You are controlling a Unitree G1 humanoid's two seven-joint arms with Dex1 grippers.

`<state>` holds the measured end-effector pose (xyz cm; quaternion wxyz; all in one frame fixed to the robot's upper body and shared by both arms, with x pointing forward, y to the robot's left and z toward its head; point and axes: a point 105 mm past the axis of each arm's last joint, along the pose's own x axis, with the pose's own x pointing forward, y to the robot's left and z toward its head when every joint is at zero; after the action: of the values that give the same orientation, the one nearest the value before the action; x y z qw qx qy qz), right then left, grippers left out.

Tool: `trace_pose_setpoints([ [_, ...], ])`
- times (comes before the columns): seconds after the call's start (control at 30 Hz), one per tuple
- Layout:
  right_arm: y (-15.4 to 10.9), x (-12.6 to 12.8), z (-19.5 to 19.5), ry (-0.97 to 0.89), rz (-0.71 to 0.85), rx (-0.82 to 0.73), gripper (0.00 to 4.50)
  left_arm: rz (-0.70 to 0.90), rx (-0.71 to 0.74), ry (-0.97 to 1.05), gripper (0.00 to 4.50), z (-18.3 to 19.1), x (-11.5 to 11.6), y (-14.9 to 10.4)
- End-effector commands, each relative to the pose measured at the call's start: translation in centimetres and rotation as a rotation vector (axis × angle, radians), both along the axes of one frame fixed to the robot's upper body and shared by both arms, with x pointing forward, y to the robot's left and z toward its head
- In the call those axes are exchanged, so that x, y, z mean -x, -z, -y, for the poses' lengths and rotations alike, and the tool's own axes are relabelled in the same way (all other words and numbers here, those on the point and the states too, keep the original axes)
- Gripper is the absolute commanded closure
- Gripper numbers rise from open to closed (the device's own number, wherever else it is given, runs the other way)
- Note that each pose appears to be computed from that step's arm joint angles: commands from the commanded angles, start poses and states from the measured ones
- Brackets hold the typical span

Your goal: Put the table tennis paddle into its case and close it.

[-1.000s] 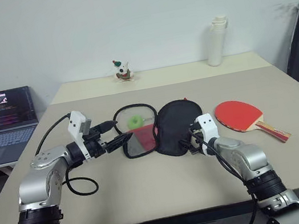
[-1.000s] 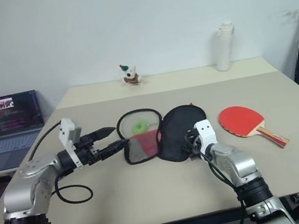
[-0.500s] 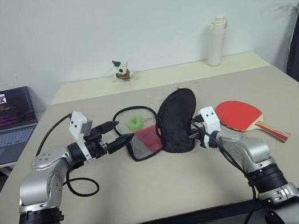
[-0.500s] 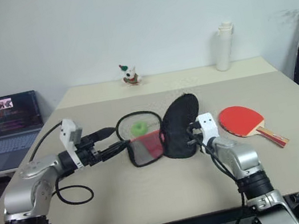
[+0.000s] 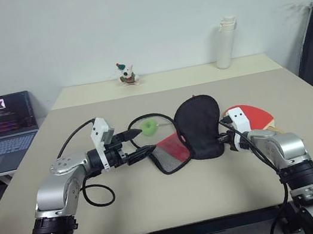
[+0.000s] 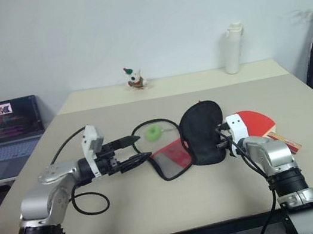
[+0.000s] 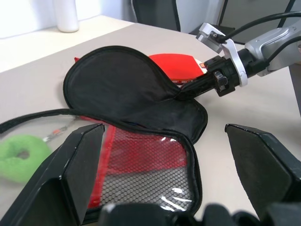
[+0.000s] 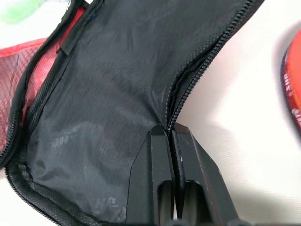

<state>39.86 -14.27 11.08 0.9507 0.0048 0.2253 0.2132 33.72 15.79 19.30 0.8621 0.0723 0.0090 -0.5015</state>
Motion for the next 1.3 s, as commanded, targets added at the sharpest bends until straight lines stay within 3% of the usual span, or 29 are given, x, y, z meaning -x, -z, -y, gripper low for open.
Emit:
trace_pose_setpoints([
  [0.03, -1.8, -1.0, 0.6, 0.041, 0.080, 0.015, 4.08, 0.049, 0.001, 0.027, 0.00, 0.6, 0.1, -1.0],
  [0.27, -3.2, -1.4, 2.5, 0.067, 0.159, 0.092, 1.92, 0.047, 0.002, 0.028, 0.00, 0.7, 0.2, -0.8],
  [0.37, -4.6, -1.0, 4.0, 0.037, 0.232, 0.168, 0.91, 0.047, 0.004, 0.030, 0.00, 0.8, 0.2, -0.8],
  [0.43, -6.1, -0.2, 4.9, -0.006, 0.267, 0.138, 0.19, 0.051, 0.016, 0.042, 0.00, 1.1, 0.3, -1.1],
  [0.47, -6.5, 0.2, 5.5, -0.019, 0.275, 0.128, 0.06, 0.053, 0.025, 0.051, 0.00, 1.4, 0.4, -1.3],
  [0.63, -7.5, 2.5, 10.9, -0.022, 0.253, 0.179, 0.06, 0.055, 0.058, 0.169, 0.00, 3.2, 1.4, -2.5],
  [0.9, -4.7, 3.5, 16.7, 0.090, 0.111, 0.197, 0.06, 0.071, -0.012, 0.423, 0.00, 6.8, 2.5, -3.4],
  [1.3, -0.4, 1.2, 17.0, 0.103, -0.001, 0.189, 0.06, 0.096, -0.010, 0.479, 0.00, 8.9, 1.9, -3.5],
])
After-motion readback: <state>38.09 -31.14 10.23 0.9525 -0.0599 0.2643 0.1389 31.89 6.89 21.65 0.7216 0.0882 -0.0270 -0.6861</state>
